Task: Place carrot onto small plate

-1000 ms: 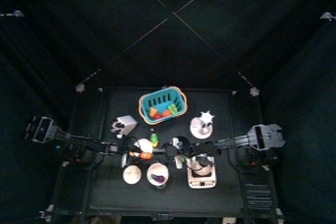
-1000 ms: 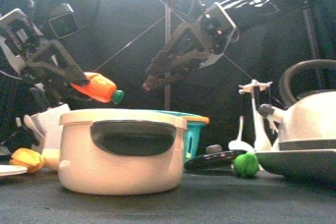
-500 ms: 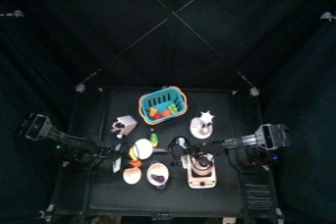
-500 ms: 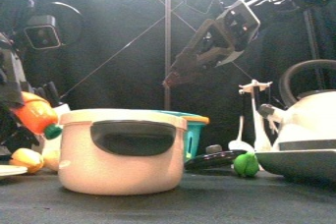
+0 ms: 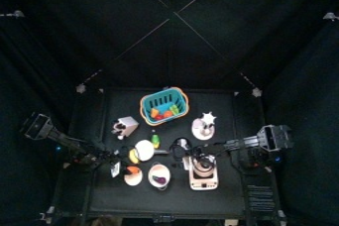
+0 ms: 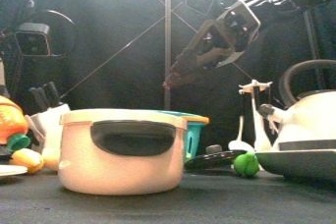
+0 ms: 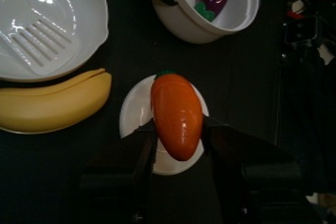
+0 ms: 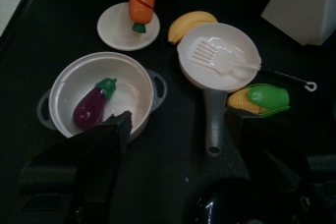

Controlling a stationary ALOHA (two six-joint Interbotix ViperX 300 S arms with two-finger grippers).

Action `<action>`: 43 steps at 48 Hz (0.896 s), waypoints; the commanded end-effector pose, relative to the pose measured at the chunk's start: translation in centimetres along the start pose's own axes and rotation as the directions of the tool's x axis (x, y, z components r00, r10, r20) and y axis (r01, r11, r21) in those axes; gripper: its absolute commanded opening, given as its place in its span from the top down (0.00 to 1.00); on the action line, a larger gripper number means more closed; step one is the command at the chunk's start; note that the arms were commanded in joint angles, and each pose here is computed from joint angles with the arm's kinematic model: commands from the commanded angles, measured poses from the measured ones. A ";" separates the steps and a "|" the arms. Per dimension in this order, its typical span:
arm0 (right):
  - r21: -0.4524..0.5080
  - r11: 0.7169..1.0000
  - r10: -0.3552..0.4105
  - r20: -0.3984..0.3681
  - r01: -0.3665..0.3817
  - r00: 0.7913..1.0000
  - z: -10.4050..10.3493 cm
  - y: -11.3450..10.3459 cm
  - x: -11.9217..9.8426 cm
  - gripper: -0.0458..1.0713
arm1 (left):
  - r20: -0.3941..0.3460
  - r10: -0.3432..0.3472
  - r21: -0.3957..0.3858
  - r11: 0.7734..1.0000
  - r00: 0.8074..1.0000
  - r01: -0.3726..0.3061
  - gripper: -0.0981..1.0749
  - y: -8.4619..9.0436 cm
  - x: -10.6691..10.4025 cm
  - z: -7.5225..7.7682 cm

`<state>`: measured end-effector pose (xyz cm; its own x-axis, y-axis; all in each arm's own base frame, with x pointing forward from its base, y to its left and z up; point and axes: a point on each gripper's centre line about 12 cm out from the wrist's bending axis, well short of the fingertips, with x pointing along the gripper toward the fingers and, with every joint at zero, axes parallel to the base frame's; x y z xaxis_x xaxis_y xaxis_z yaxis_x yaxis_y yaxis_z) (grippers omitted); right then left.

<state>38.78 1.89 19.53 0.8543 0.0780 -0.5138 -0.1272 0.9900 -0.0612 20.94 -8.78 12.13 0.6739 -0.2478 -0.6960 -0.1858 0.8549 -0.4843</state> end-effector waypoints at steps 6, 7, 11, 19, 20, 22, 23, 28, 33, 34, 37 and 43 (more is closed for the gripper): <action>0.002 1.000 -0.004 0.030 0.004 1.000 1.1 -0.2 -0.2 0.03 | -0.047 0.043 -0.065 0.997 0.998 -0.046 0.30 0.2 1.3 -0.6; 0.002 1.000 -0.004 0.032 0.004 0.999 1.1 -0.2 -0.2 0.03 | -0.052 0.047 -0.066 0.997 0.998 -0.050 0.29 0.2 1.4 -0.7; 0.000 1.000 -0.004 0.030 0.004 1.000 1.1 -0.2 -0.1 0.03 | -0.064 0.064 -0.077 0.995 0.996 -0.069 0.23 0.5 1.8 -0.9; -0.006 1.000 -0.003 0.024 0.003 1.000 1.0 -0.2 0.3 0.03 | -0.063 0.062 -0.076 0.995 0.996 -0.067 0.11 0.4 1.8 -0.8; -0.004 1.000 -0.003 0.022 0.003 1.000 1.0 -0.2 0.4 0.03 | -0.060 0.059 -0.075 0.995 0.996 -0.064 0.10 0.3 1.8 -0.7; -0.004 1.000 -0.003 0.021 0.003 1.000 0.9 -0.2 0.4 0.03 | -0.055 0.054 -0.068 0.996 0.997 -0.057 0.09 0.2 1.7 -0.6; -0.006 1.000 -0.003 0.022 0.003 1.000 1.0 -0.2 0.4 0.03 | -0.052 0.051 -0.064 0.996 0.997 -0.054 0.09 0.1 1.7 -0.6; -0.004 1.000 -0.003 0.021 0.003 1.000 0.9 -0.2 0.4 0.03 | -0.008 0.020 -0.007 1.000 1.000 -0.020 0.09 -0.5 1.4 0.3; -0.002 1.000 -0.003 0.021 0.003 1.000 0.9 -0.2 0.4 0.03 | 0.042 -0.020 0.053 0.998 0.999 0.018 0.09 -1.2 0.9 1.1; -0.002 1.000 -0.003 0.019 0.003 1.000 0.9 -0.2 0.4 0.03 | 0.049 -0.025 0.057 0.998 0.998 0.022 0.09 -1.3 0.8 1.3; -0.004 1.000 -0.003 0.016 0.003 1.000 0.8 -0.2 0.5 0.03 | 0.083 -0.045 0.087 0.996 0.996 0.037 0.09 -1.5 0.4 1.8; -0.002 1.000 -0.003 0.015 0.003 1.000 0.7 -0.2 0.4 0.03 | 0.169 -0.066 0.150 0.988 0.983 0.040 0.09 -1.4 0.0 3.2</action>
<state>39.19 1.85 18.71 0.8440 0.0765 -0.5309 -0.1294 0.9896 -0.0631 22.57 -8.82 13.40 0.7509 -0.2347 -0.6172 -0.0821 0.8943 -0.4400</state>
